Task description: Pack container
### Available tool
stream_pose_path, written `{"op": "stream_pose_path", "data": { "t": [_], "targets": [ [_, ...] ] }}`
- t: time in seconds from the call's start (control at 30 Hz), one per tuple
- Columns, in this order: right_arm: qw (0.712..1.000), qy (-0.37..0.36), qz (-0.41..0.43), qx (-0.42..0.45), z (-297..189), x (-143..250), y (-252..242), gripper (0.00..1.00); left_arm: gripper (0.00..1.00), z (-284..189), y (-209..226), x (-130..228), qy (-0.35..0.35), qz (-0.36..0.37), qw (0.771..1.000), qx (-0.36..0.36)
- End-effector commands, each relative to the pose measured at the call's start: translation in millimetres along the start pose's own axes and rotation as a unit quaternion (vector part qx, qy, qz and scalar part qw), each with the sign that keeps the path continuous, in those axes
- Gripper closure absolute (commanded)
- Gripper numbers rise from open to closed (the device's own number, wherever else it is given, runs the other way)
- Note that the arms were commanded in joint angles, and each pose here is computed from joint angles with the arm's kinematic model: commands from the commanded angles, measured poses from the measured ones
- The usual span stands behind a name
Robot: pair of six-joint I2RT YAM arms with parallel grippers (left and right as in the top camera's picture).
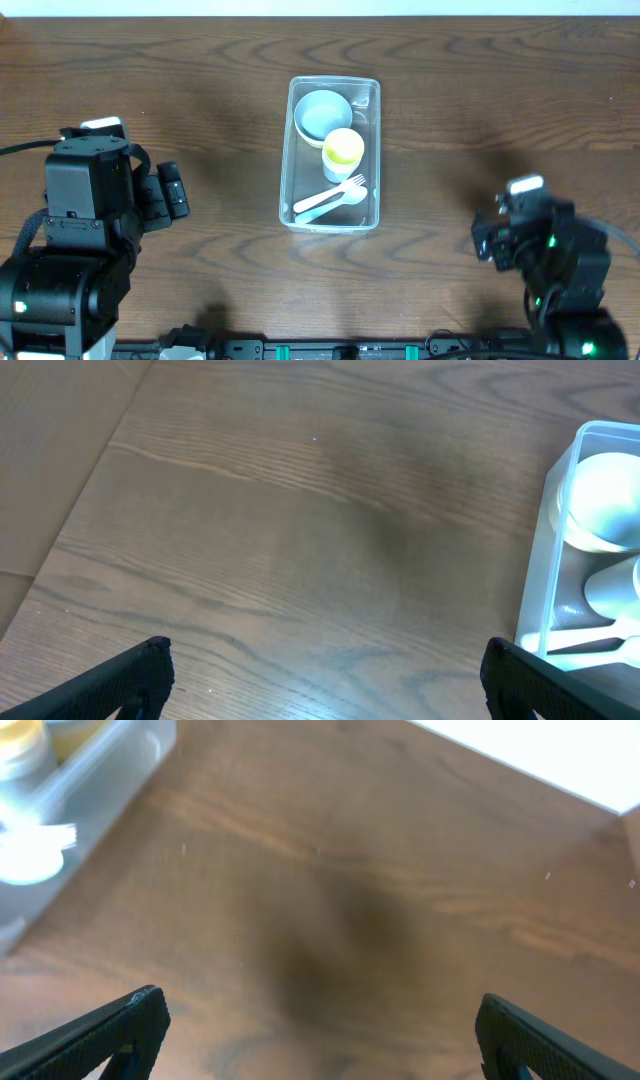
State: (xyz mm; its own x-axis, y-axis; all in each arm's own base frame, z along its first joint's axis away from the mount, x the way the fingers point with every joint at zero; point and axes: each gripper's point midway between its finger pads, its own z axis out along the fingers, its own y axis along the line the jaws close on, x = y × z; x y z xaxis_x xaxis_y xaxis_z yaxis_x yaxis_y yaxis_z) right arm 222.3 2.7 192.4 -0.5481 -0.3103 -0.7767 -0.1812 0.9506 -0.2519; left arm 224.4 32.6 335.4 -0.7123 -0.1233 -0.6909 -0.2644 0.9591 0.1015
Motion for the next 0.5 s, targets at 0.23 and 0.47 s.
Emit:
{"op": "stream_pose_path", "data": {
  "t": [0.23,0.47],
  "targets": [
    [0.998,-0.006,0.066,0.012,22.7,70.4,17.3,0.01,0.02,0.0,3.2,-1.1,-0.001,-0.010,1.000,-0.008],
    [0.994,-0.020,0.103,0.015,37.6,90.8,23.9,0.01,0.02,0.0,3.2,-1.1,-0.001,-0.010,1.000,-0.008]
  ]
}}
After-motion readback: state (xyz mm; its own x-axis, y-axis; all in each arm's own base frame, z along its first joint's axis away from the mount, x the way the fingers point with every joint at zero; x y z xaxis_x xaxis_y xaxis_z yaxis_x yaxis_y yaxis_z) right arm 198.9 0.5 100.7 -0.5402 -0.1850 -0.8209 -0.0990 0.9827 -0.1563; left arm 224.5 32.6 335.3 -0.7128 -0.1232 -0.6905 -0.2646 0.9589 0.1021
